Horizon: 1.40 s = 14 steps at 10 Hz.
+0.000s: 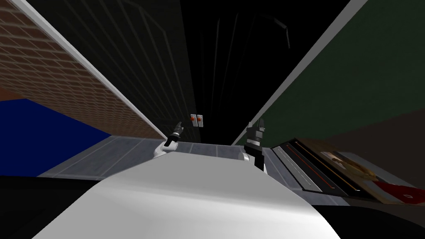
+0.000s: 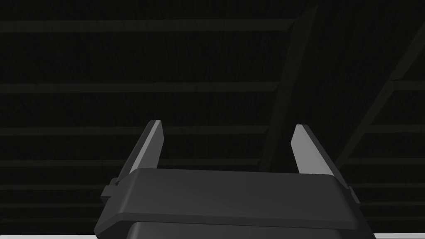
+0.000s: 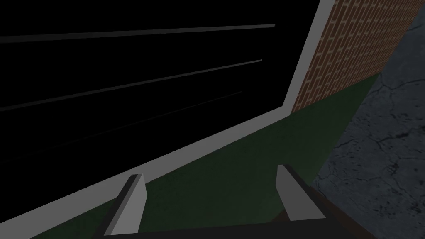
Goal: Pull the door open
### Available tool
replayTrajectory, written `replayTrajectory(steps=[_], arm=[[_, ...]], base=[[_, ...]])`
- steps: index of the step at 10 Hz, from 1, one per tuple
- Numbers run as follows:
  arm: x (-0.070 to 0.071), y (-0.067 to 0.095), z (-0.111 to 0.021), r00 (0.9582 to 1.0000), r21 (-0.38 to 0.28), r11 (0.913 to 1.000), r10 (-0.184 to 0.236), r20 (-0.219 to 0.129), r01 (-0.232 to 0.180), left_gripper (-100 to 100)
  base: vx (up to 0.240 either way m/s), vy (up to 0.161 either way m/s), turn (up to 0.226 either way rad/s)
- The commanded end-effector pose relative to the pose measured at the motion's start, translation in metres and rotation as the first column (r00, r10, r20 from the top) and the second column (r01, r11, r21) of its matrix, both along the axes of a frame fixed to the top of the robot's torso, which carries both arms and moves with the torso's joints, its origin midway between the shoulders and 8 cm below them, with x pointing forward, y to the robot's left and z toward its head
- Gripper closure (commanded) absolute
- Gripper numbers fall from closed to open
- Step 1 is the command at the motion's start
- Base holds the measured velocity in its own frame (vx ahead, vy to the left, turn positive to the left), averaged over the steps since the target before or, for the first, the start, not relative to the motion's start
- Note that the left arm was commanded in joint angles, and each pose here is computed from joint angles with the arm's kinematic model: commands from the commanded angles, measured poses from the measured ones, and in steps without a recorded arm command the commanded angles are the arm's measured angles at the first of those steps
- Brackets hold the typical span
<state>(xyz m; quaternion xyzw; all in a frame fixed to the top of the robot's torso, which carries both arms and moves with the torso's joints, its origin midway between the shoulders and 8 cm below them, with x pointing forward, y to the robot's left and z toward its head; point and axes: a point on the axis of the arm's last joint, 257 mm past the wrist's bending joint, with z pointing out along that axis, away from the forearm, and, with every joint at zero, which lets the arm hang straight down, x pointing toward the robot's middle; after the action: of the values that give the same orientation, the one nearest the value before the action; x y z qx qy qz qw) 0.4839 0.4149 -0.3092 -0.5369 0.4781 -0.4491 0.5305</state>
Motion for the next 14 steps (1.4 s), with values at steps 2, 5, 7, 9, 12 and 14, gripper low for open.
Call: replayTrajectory(steps=[2,5,7,9,12,14], arm=[[0.008,-0.028,0.009,0.9985,-0.016,0.9987,-0.048,0.025,0.049,-100],[0.012,-0.036,0.013,0.9974,-0.02,0.9978,-0.062,0.036,0.063,-100],[0.0,-0.007,0.002,0.9998,-0.004,0.9999,-0.017,0.005,0.017,-100],[-0.008,0.013,-0.004,0.9998,0.009,0.9998,0.016,-0.014,-0.016,-100],[-0.019,0.044,-0.01,0.9971,0.029,0.9973,0.068,-0.035,-0.067,-100],[-0.011,0.034,-0.007,0.9981,0.023,0.9982,0.056,-0.023,-0.056,-100]], base=[[-0.202,-0.1,-0.084],[-0.018,-0.068,-0.033],[-0.008,0.009,0.095],[-0.039,0.096,0.124],[0.099,0.083,0.085],[0.192,0.05,-0.063]])
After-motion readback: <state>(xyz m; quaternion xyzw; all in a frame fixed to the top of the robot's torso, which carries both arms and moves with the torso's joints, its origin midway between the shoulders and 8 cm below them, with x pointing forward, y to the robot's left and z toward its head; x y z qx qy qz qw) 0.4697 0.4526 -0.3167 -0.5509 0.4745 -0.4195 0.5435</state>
